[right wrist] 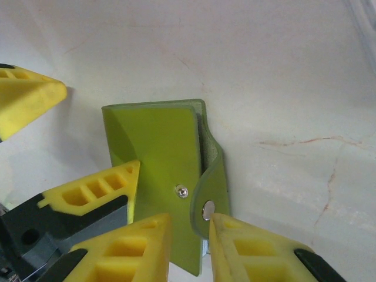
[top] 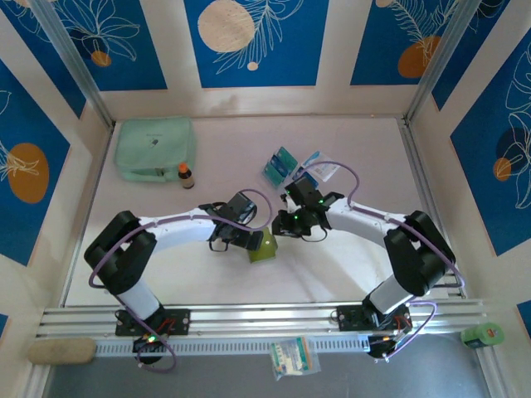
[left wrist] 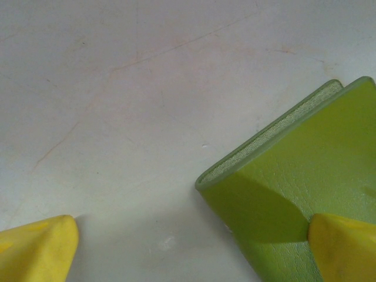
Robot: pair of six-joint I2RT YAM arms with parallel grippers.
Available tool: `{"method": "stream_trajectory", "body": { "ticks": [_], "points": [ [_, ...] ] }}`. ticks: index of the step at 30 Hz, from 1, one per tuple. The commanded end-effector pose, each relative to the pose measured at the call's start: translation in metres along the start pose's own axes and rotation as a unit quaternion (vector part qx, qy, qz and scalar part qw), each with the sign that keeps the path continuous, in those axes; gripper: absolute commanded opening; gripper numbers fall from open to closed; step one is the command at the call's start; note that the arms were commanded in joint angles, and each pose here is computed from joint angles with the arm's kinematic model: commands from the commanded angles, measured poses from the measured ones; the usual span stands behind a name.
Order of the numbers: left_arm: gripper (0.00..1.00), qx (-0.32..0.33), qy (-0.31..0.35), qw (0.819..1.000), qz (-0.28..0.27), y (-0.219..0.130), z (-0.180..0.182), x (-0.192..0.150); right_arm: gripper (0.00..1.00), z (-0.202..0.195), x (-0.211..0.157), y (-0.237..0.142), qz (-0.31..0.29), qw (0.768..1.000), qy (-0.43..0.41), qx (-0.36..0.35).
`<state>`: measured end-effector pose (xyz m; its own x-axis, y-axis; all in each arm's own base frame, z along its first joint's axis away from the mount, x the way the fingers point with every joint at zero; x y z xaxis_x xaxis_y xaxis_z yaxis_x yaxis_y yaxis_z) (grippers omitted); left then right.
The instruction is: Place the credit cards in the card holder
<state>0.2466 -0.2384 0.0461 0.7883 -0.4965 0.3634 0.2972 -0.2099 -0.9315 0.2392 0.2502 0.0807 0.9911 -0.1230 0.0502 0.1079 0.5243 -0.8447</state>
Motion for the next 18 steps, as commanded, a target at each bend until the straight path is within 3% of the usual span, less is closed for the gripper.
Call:
{"method": "stream_trajectory", "body": {
  "ticks": [1, 10, 18],
  "points": [
    [1.00, 0.021, 0.017, 0.999, 0.036, 0.006, 0.005, -0.019, 0.24, 0.005, -0.002, 0.003, 0.018, 1.000, -0.010, 0.002],
    [1.00, 0.022, 0.019, 0.999, 0.036, 0.006, 0.005, -0.019, 0.22, -0.002, -0.001, 0.013, 0.023, 1.000, -0.008, -0.007],
    [1.00, 0.022, 0.018, 0.999, 0.036, 0.007, 0.005, -0.020, 0.11, -0.005, -0.002, 0.015, 0.024, 1.000, -0.005, -0.011]
  ]
}}
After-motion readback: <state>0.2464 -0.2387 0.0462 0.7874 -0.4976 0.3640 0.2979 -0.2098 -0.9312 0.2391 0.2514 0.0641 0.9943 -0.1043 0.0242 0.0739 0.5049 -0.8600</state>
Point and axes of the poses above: each hand's point on the last joint's axis, 136 mm out from that joint toward the fingers, its own y axis out along the fingers, its own z axis along the line the jaws close on, x = y × z, the point moved 2 cm from there along -y, back along the fingers, and after that the axes turned 11 degrees about y, right-handed, at the moved point
